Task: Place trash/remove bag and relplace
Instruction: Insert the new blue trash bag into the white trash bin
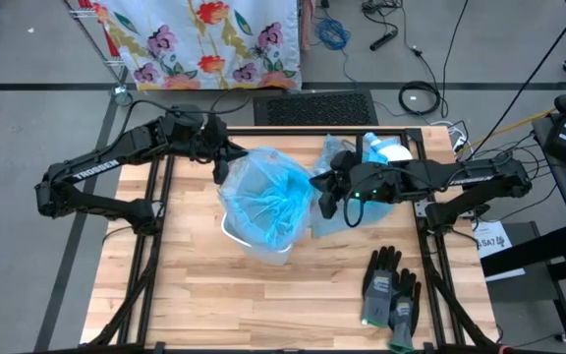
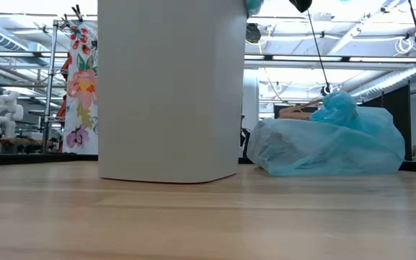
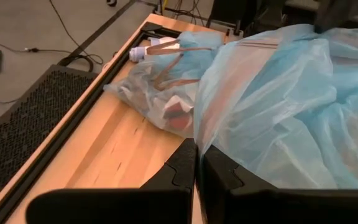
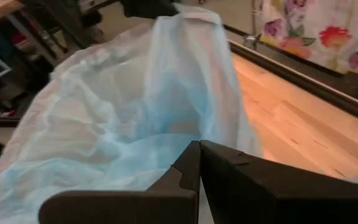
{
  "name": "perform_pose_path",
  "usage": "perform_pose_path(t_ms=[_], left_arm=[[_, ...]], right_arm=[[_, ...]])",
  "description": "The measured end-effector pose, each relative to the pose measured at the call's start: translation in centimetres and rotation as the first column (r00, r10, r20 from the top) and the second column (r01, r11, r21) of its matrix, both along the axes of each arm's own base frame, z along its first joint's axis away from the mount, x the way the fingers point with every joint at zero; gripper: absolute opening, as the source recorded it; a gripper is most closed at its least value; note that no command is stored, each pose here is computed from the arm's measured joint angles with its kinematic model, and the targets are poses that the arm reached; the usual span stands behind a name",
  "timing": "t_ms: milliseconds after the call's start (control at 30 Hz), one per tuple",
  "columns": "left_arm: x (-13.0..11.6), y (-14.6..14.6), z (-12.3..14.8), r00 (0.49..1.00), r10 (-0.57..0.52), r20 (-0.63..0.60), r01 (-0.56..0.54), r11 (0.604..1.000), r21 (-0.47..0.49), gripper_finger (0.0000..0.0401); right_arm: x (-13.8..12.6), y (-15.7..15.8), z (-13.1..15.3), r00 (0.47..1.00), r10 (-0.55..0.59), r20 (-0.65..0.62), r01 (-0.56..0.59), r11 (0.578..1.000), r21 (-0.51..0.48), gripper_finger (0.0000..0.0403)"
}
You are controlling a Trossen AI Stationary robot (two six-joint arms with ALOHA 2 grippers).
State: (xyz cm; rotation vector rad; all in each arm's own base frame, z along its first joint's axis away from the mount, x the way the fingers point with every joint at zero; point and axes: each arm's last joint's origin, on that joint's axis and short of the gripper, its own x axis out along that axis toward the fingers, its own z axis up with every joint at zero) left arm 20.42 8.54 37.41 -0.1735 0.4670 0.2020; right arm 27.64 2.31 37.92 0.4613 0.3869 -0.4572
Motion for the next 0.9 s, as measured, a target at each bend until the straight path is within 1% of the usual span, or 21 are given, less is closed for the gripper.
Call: perform_pose_path(t_ms=[67,133,233,300,367,433,533,667,833,900], left_arm=[[0.0,0.0,0.0,1.0,-0.002,-0.001,0.002,1.0,0.004,0.0017],[0.0,0.0,0.0,1.0,-0.002,-0.001,0.002,1.0,0.004,0.0017],[0.0,0.0,0.0,1.0,-0.002,-0.001,0.002,1.0,0.005,0.0017],[0.0,0.0,0.0,1.0,-0.001,0.001,0.001,1.0,0.005,0.0017],[0.0,0.0,0.0,1.0,-0.001,0.001,0.001,1.0,0.005,0.0017],[0.0,0.0,0.0,1.0,0.001,0.0,-0.001,1.0,0.007,0.0017],[0.0,0.1,0.0,0.999,0.034,-0.008,-0.034,0.999,0.023,0.0017],[0.0,0.3,-0.3,0.997,0.074,-0.035,-0.072,0.997,0.034,0.0017],[0.2,0.4,-1.5,0.989,0.083,-0.125,-0.084,0.997,-0.001,0.0017],[0.5,0.5,-2.1,0.985,0.08,-0.151,-0.085,0.996,-0.028,0.0017]], right_arm=[[0.1,0.1,0.0,1.0,0.022,0.003,-0.022,1.0,0.005,0.0],[-0.1,0.1,-0.2,0.999,0.026,-0.021,-0.026,1.0,0.015,0.0],[-0.5,-0.1,-0.8,0.996,-0.005,-0.088,0.009,0.999,0.043,0.0],[-0.6,-0.3,-1.1,0.994,-0.024,-0.109,0.029,0.998,0.05,0.0],[-0.4,-0.5,-1.1,0.994,-0.03,-0.106,0.035,0.998,0.045,0.0],[0.1,-0.6,-1.0,0.996,-0.038,-0.077,0.04,0.999,0.025,0.0],[0.8,-1.0,-1.3,0.996,-0.047,-0.074,0.048,0.999,0.01,0.0],[1.7,-1.4,-2.1,0.992,-0.079,-0.1,0.081,0.997,0.011,0.0],[2.4,-1.4,-3.7,0.982,-0.07,-0.174,0.074,0.997,0.017,0.0],[2.4,-1.4,-3.4,0.984,-0.077,-0.159,0.082,0.996,0.027,0.0]])
